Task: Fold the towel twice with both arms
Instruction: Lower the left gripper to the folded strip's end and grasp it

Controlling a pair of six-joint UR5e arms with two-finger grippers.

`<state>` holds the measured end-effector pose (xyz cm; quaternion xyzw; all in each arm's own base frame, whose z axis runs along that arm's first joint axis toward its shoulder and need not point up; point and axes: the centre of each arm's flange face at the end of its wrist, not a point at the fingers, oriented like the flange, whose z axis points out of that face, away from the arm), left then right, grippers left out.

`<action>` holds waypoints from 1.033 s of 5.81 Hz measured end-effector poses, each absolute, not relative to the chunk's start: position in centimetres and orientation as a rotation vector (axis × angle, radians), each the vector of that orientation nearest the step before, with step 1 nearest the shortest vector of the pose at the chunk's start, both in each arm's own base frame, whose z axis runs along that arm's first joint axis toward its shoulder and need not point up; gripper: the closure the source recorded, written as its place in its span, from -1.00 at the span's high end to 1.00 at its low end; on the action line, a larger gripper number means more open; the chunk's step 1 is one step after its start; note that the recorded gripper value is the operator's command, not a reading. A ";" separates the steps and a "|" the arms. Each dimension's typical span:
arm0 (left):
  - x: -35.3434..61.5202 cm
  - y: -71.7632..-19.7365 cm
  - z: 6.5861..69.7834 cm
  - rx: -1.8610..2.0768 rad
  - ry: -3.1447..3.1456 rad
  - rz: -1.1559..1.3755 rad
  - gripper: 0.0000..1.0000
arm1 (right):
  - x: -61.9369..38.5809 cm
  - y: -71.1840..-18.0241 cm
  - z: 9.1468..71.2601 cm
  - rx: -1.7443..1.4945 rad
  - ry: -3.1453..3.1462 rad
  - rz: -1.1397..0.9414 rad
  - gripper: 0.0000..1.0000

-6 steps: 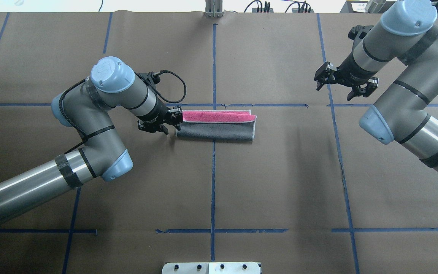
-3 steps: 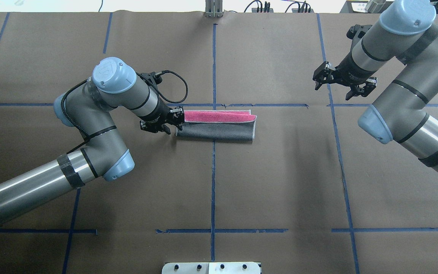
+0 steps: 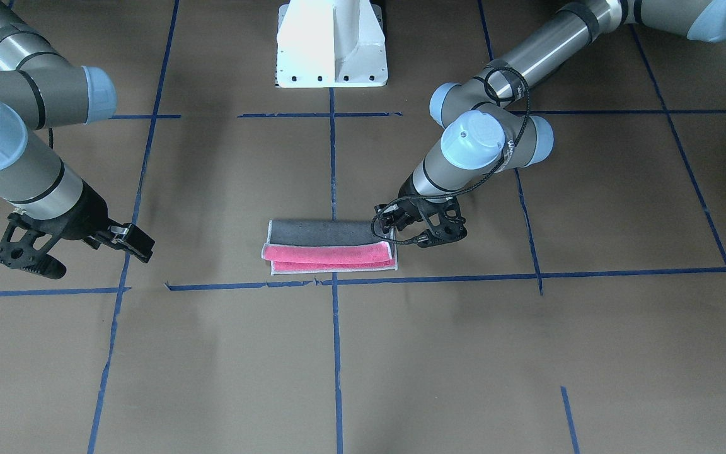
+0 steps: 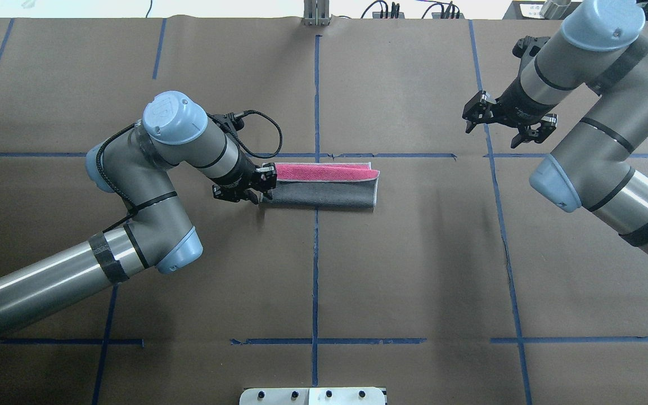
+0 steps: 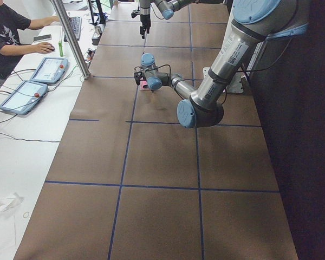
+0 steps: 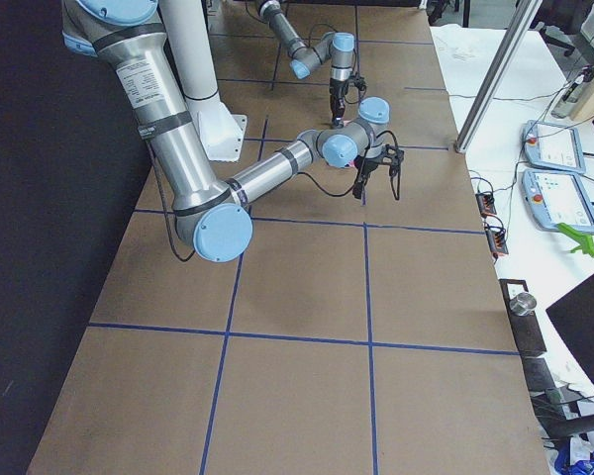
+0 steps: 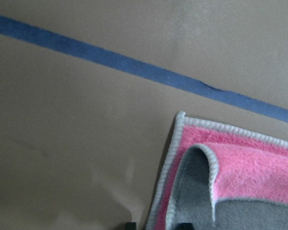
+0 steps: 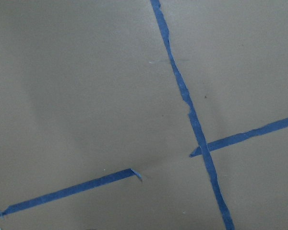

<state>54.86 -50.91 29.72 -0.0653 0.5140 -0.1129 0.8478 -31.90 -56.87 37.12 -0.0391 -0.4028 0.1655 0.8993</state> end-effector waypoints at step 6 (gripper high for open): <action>55.1 -50.8 29.5 -0.150 1.083 -0.250 -1.00 | -31.6 -56.6 36.5 -0.077 -0.843 0.345 1.00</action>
